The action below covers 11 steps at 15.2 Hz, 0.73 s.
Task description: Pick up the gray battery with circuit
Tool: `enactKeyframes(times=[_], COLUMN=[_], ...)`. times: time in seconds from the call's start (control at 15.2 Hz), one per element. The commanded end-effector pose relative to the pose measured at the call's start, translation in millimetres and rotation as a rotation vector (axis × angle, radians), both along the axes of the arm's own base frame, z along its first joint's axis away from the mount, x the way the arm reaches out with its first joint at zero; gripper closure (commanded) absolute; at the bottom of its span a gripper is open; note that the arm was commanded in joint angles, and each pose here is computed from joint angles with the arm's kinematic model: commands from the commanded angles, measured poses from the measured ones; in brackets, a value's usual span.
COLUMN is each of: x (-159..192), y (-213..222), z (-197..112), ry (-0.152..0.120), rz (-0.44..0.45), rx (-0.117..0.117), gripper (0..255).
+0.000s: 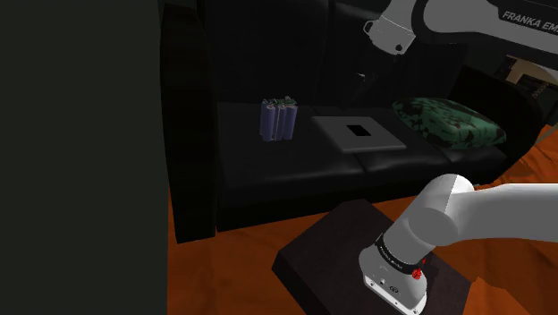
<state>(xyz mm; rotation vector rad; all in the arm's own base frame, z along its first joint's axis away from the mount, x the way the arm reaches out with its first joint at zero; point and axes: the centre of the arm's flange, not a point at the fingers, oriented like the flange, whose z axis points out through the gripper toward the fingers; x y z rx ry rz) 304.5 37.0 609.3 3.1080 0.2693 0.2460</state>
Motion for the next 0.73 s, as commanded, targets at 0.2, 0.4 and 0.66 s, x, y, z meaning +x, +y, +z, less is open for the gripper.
enactKeyframes(times=[0.2,0.4,0.66], x=[39.6,79.1,131.6], y=[9.2,18.2,30.0], z=[-9.5,-19.6,-34.1], ry=[0.013,0.027,0.045], rz=[-0.002,-0.004,-0.007], rx=[-0.010,-0.019,-0.032], gripper=[0,0,0])
